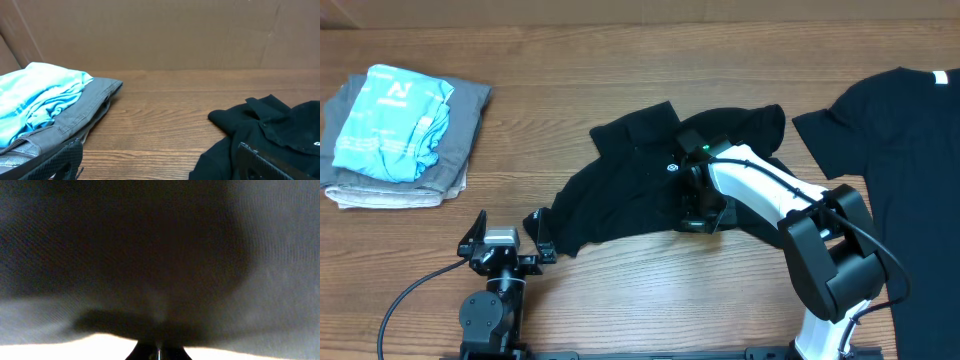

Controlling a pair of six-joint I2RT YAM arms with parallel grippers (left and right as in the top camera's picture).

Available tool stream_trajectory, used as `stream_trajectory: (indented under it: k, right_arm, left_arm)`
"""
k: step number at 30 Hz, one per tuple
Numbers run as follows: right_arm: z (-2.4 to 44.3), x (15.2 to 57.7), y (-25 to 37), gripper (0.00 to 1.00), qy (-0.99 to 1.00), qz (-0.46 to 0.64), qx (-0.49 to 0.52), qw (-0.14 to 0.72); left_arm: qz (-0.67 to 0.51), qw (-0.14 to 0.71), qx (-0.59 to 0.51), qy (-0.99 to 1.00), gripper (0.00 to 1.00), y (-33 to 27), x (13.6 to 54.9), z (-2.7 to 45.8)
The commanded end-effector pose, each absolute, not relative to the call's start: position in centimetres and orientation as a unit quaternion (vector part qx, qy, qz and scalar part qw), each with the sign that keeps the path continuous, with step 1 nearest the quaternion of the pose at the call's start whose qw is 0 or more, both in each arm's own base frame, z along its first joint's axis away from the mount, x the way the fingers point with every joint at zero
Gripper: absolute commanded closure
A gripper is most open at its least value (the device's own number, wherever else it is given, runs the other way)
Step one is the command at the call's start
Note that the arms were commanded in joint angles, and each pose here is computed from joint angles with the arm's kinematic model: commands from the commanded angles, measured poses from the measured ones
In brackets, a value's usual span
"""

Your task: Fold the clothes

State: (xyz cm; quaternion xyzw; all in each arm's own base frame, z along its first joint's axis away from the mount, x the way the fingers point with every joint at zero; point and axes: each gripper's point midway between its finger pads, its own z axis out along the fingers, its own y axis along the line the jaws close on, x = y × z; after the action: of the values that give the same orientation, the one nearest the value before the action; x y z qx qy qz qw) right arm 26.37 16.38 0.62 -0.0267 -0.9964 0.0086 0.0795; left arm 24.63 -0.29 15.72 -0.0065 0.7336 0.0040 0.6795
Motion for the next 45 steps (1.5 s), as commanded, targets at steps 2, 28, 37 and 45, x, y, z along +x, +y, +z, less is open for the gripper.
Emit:
stream_trajectory:
  k: [2, 28, 37, 45]
  right_arm:
    - [1.4, 27.7, 16.6, 0.96, -0.999, 0.0, -0.032, 0.045]
    - [1.7, 28.9, 18.7, 0.95, -0.997, -0.066, -0.014, 0.032]
    - [2.7, 29.6, 18.1, 0.95, -0.993, -0.095, -0.043, 0.049]
    - [2.8, 29.8, 18.9, 0.95, -0.991, -0.108, -0.059, 0.047]
  left_arm:
    - [-0.005, 0.682, -0.009, 0.731, 0.0, -0.5, 24.6, 15.8]
    - [-0.005, 0.682, -0.009, 0.731, 0.0, -0.5, 24.6, 15.8]
    - [-0.005, 0.682, -0.009, 0.731, 0.0, -0.5, 24.6, 15.8]
    - [-0.005, 0.682, -0.009, 0.731, 0.0, -0.5, 24.6, 15.8]
